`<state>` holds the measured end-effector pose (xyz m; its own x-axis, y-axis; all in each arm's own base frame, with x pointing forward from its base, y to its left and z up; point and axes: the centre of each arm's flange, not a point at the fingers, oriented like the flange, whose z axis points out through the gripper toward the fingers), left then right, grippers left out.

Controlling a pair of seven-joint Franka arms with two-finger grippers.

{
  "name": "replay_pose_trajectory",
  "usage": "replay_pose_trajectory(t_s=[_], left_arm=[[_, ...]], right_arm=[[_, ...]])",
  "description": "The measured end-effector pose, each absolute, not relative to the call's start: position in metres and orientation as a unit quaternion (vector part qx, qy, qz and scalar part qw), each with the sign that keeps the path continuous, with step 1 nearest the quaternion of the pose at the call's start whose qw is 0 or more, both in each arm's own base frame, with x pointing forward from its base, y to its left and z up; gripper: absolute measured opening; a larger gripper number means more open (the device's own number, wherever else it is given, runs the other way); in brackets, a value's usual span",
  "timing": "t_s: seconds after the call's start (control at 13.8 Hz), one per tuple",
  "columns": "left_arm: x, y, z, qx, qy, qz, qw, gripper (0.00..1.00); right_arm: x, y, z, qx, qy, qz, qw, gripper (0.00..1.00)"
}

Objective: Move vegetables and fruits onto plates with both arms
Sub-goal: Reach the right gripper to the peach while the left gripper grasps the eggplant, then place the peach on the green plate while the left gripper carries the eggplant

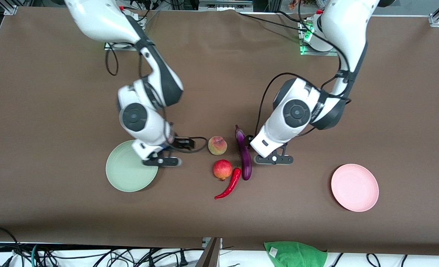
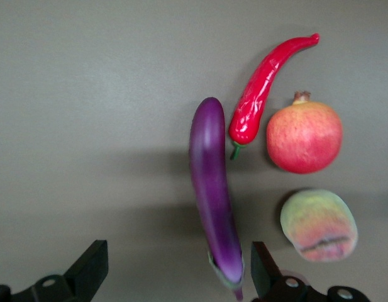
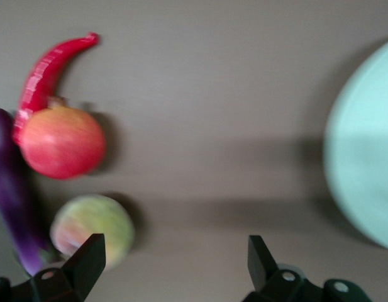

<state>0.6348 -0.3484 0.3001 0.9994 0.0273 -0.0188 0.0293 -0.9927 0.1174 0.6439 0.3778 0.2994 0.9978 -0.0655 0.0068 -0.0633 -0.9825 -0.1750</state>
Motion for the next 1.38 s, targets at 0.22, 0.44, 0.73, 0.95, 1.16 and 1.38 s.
replay_pose_trajectory(t_s=[0.22,0.44,0.73,0.95,1.16,1.38], left_arm=[[0.634,-0.358,0.265,0.999,0.013,0.003,0.047,1.0],[0.635,-0.36,0.24,0.998,0.025,0.009,0.051,1.0],[0.63,-0.369,0.219,0.998,0.043,0.009,0.055,1.0],[0.631,-0.369,0.205,0.997,0.049,0.017,0.061,1.0],[0.634,-0.366,0.186,0.996,0.054,0.027,0.067,0.96],[0.636,-0.362,0.182,0.996,0.057,0.028,0.067,0.67]], right_arm=[[0.629,0.417,0.266,-0.992,0.045,-0.008,0.12,1.0],[0.607,0.455,0.242,-0.99,0.039,-0.017,0.131,1.0],[0.59,0.479,0.214,-0.989,0.052,-0.029,0.137,1.0],[0.591,0.477,0.198,-0.989,0.048,-0.042,0.132,1.0],[0.589,0.477,0.181,-0.99,0.045,-0.047,0.127,0.95],[0.594,0.473,0.187,-0.99,0.047,-0.049,0.125,0.81]])
